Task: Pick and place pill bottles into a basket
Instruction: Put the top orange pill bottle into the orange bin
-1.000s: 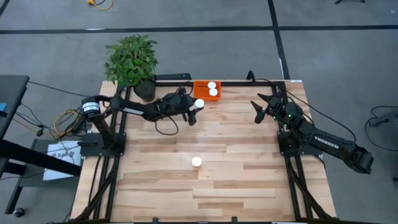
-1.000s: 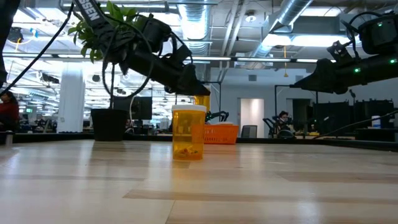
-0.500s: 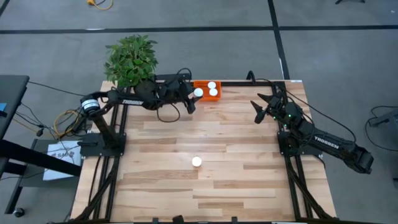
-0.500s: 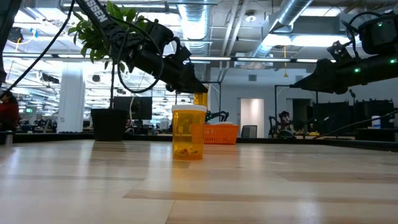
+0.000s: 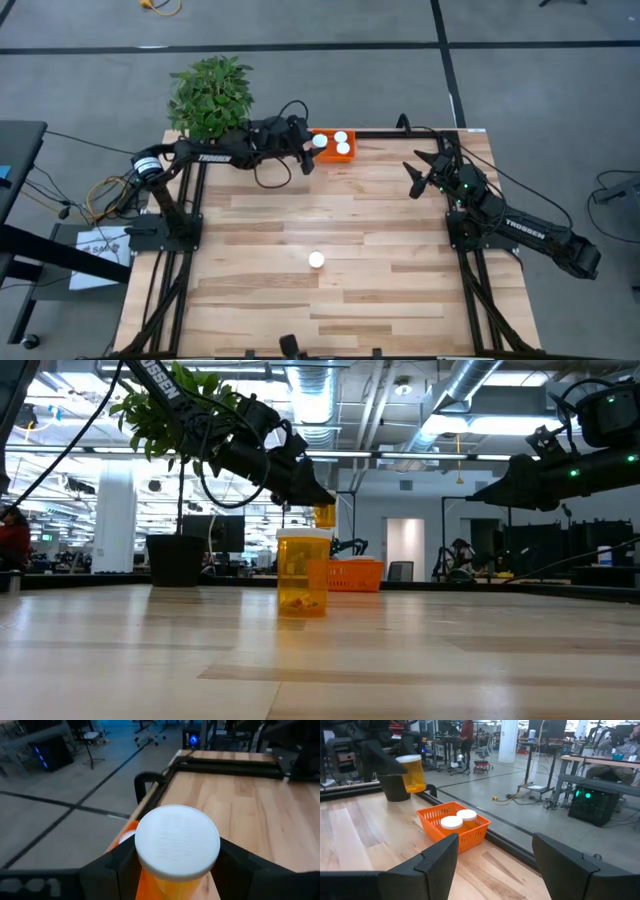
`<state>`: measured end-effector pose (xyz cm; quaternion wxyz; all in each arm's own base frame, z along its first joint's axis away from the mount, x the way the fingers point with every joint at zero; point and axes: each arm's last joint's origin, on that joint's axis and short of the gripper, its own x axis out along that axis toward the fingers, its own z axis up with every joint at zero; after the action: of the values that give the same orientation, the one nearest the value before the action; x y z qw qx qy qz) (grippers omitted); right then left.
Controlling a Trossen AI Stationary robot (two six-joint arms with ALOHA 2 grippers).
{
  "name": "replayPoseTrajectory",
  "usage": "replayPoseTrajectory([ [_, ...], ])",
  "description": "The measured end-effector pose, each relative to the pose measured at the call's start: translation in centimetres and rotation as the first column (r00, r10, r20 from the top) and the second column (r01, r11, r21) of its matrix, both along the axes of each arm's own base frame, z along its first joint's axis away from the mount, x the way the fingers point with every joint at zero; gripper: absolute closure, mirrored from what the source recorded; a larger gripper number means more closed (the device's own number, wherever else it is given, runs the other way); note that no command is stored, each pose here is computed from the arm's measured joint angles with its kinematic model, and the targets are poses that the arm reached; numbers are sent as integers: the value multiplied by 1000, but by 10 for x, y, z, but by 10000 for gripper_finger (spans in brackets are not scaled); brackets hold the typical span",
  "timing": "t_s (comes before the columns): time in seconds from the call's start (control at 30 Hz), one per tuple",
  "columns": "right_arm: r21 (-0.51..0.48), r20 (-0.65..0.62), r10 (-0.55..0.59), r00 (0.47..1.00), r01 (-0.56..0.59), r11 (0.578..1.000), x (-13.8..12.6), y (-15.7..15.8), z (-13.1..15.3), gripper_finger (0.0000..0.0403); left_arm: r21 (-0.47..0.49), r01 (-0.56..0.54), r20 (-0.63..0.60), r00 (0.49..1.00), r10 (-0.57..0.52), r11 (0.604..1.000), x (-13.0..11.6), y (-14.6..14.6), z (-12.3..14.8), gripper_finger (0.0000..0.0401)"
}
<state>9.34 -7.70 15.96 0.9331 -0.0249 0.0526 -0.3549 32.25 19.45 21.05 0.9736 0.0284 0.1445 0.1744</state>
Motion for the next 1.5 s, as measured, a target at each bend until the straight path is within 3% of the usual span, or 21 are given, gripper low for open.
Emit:
replayPoseTrajectory([
  [0.7, -7, -6, 1, 1000, -1, 1000, 0, 0, 0, 153, 13, -13, 23, 1000, 13, 1000, -6, 20, 8, 213],
  [1.1, -8, -5, 1, 1000, -1, 1000, 0, 0, 0, 153, 76, -16, 98, 995, 8, 997, 5, 28, 41, 213],
  [1.5, -20, -15, 2, 1000, -2, 1000, 0, 0, 0, 153, 85, -49, 67, 997, 43, 995, 10, 47, 92, 213],
])
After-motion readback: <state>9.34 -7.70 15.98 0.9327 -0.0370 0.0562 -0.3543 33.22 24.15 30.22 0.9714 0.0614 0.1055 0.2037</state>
